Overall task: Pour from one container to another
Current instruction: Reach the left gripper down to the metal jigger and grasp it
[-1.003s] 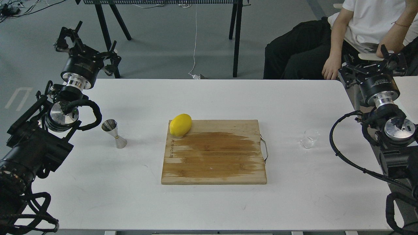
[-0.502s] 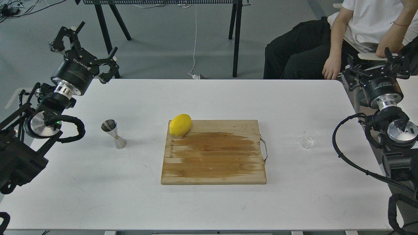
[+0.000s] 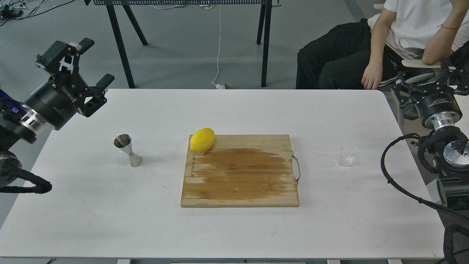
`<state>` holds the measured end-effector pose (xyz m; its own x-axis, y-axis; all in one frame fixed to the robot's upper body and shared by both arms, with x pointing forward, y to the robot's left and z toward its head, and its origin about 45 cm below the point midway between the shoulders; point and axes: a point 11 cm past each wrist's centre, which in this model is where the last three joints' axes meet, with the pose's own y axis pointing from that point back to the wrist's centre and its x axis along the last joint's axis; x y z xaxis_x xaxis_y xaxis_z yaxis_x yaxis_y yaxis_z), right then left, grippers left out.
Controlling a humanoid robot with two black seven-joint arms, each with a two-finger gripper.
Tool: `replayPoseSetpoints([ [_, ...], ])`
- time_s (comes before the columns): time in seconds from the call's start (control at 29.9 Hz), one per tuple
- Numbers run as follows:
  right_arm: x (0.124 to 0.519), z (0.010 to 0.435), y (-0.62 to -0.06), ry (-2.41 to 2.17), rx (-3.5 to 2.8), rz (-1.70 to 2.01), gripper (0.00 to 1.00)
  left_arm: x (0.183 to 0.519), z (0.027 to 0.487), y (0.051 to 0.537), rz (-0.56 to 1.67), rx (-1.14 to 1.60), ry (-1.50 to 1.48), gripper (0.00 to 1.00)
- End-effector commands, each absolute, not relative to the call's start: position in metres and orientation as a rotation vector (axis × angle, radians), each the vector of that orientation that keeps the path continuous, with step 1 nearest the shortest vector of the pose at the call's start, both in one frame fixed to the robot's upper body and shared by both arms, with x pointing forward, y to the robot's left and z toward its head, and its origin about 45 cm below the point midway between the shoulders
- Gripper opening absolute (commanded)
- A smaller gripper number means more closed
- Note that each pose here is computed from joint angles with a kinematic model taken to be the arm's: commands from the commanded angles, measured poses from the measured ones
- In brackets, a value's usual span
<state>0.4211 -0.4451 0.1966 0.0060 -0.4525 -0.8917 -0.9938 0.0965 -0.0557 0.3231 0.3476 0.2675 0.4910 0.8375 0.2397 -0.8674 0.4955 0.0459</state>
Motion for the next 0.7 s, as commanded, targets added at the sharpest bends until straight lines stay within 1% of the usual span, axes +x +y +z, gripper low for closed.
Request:
replayPoseSetpoints([
  [0.0, 0.409, 0.196, -0.446, 1.529, -1.453, 0.831, 1.0, 0.304, 0.247, 0.352, 1.04, 0.363, -0.394, 0.99],
  [0.07, 0.404, 0.196, -0.443, 1.513, -1.463, 0.833, 1.0, 0.293, 0.233, 0.356, 1.038, 0.444, -0.466, 0.99],
  [0.2, 0.4, 0.191, -0.443, 1.52, -1.463, 0.841, 1.0, 0.271, 0.201, 0.356, 0.906, 0.645, -0.702, 0.98],
  [0.3, 0.397, 0.188, -0.444, 1.525, -1.457, 0.845, 1.0, 0.255, 0.165, 0.377, 0.836, 0.867, -0.916, 0.96],
  [0.4, 0.396, 0.187, -0.444, 1.528, -1.455, 0.847, 1.0, 0.252, 0.131, 0.402, 0.787, 1.059, -1.026, 0.96],
  [0.5, 0.396, 0.187, -0.444, 1.525, -1.455, 0.848, 1.0, 0.249, 0.099, 0.422, 0.719, 1.187, -1.076, 0.95],
  [0.57, 0.396, 0.187, -0.443, 1.524, -1.459, 0.85, 1.0, 0.248, 0.079, 0.426, 0.699, 1.235, -1.063, 0.94],
  [0.67, 0.394, 0.184, -0.444, 1.531, -1.457, 0.854, 1.0, 0.266, 0.063, 0.418, 0.724, 1.257, -1.051, 0.94],
])
